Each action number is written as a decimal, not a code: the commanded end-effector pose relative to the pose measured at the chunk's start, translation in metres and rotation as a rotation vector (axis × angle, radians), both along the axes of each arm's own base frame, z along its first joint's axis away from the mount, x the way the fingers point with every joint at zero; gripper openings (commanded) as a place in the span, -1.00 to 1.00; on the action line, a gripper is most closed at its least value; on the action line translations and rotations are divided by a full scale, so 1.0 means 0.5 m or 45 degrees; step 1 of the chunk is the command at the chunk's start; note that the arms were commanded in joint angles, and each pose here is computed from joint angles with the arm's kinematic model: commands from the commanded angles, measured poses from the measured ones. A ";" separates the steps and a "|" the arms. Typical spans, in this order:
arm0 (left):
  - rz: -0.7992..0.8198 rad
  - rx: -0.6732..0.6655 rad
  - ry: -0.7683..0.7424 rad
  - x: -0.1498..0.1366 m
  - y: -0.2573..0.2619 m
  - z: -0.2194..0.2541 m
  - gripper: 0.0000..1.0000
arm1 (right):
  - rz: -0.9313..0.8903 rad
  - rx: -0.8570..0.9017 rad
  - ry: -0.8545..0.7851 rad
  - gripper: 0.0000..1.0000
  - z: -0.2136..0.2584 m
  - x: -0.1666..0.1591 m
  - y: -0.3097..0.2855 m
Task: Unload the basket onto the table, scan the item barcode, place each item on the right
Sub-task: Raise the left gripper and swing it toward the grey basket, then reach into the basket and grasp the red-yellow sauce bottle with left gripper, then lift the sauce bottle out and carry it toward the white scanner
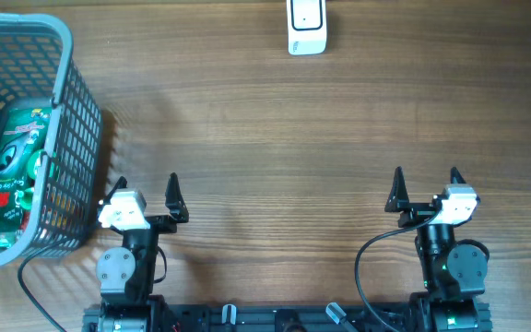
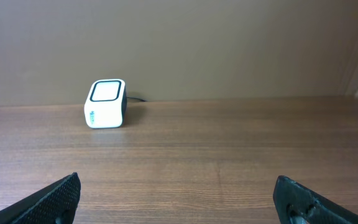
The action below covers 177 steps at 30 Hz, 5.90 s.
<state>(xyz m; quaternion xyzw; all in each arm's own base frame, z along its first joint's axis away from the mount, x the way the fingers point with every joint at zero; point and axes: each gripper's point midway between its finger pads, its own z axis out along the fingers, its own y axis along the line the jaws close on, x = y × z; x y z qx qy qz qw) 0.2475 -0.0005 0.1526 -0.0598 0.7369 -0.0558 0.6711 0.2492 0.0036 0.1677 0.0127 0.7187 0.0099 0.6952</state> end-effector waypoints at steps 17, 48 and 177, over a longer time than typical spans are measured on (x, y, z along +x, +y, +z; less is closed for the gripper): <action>-0.027 -0.023 -0.002 -0.002 -0.007 0.001 1.00 | -0.021 0.023 0.001 0.99 -0.001 0.001 -0.005; -0.496 -0.341 -0.146 -0.082 -0.131 0.400 0.99 | -0.020 0.023 0.001 0.99 -0.001 0.001 -0.004; 1.222 -0.606 1.141 -0.015 0.423 0.327 -0.92 | -0.021 0.023 0.001 0.99 -0.001 0.001 -0.005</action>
